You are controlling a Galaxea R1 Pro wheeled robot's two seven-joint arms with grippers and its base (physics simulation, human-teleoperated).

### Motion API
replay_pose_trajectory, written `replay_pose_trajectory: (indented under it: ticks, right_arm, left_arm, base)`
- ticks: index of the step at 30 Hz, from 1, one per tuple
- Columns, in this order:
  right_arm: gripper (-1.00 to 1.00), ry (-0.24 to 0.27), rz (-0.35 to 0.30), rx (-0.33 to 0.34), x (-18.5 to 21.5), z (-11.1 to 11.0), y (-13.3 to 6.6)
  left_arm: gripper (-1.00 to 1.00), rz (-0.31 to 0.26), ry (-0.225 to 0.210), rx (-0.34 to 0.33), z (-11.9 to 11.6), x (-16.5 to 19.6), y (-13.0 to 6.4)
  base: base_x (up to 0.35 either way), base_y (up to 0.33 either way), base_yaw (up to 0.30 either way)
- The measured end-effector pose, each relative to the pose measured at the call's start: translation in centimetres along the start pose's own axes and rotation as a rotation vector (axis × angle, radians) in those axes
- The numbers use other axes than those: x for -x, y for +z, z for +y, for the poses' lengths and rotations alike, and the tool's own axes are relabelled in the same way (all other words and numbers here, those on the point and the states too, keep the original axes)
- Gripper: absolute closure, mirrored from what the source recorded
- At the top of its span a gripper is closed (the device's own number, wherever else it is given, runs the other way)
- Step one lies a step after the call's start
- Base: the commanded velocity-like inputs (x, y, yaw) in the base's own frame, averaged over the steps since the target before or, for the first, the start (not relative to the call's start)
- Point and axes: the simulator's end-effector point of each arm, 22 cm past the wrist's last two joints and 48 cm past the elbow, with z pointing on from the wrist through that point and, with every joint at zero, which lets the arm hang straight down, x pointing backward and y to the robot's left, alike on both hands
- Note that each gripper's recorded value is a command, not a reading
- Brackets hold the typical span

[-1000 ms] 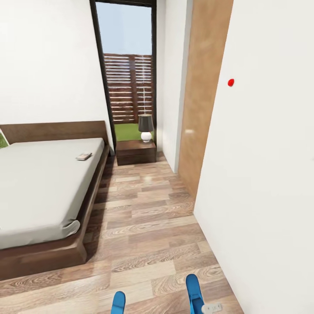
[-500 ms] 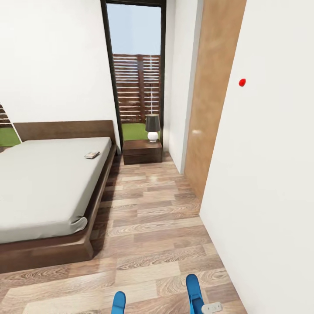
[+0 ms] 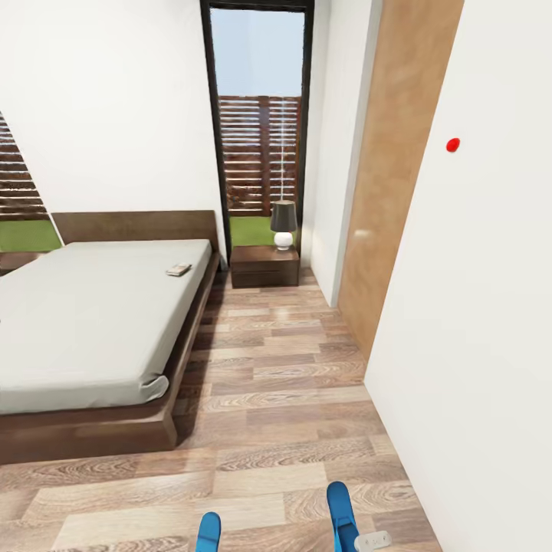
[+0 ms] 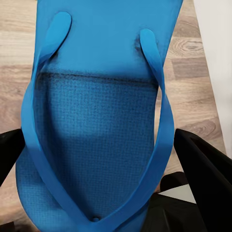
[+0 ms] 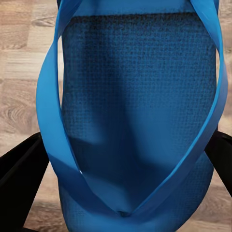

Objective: In the bedroom, move the book from the bed onto either nightstand, and place the two sandals side by side next to the bed.

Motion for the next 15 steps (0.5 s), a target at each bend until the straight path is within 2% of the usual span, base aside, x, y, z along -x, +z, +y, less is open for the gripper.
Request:
replay_pose_trajectory:
  ticks: [15]
  right_arm:
    - [1.00,0.000,0.000,0.000,-0.01,0.00,-0.03]
  left_arm:
    - [1.00,0.000,0.000,0.001,0.01,0.00,-0.02]
  base:
    - [0.311,0.000,0.002]
